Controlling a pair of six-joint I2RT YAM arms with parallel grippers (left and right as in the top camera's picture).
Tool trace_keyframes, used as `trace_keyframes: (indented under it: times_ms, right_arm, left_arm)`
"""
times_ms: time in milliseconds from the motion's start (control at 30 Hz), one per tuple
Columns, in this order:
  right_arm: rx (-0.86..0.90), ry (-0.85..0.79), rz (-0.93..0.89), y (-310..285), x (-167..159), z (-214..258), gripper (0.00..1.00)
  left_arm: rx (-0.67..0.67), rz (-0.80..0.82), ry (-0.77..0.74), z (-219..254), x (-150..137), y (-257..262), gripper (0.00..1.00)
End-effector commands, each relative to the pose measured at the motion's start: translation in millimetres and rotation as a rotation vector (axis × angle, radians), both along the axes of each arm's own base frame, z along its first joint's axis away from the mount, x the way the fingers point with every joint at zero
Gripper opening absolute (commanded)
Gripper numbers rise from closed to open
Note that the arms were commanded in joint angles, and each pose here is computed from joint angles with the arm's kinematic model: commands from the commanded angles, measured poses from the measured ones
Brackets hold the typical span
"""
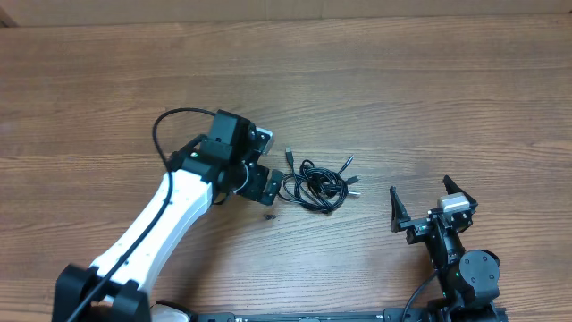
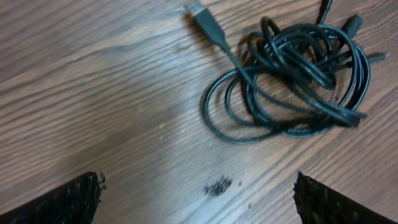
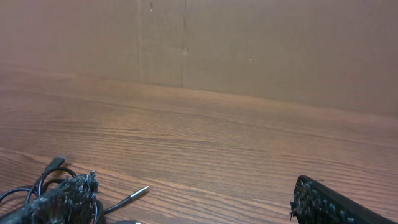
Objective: Untangle cables
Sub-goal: 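Lower the left gripper onto the cable bundle and grasp it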
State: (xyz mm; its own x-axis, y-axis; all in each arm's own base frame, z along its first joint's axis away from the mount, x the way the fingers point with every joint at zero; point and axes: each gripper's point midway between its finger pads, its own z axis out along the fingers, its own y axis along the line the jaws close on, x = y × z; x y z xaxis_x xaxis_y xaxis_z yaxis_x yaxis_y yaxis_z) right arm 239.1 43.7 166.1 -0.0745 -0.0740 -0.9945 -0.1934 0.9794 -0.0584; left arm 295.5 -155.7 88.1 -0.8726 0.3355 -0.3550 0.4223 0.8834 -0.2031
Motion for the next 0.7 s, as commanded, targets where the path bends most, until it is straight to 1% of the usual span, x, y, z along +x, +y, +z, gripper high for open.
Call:
trace_keyframes:
  times_ms: [0,233,500,633,667]
  right_arm:
    - [0.001,-0.011,-0.002,-1,0,1,1.00]
    - [0.001,-0.011,-0.002,-1,0,1,1.00]
    - [0.001,-0.011,-0.002,-1,0,1,1.00]
    - [0.001,-0.011,-0.002,-1,0,1,1.00]
    - [0.001,-0.011,-0.002,-1,0,1,1.00]
  left_arm:
    - [-0.053,-0.006,0.033,-10,6,-24,1.00]
    - [-0.036,-0.046,0.072,-45,3,-57,1.00]
    - [0.014,0.002,0.067,-56,7,-55,1.00]
    - [0.021,0.008,0.066,-56,7,-53,0.93]
    - [0.021,0.008,0.066,-56,7,-53,0.88]
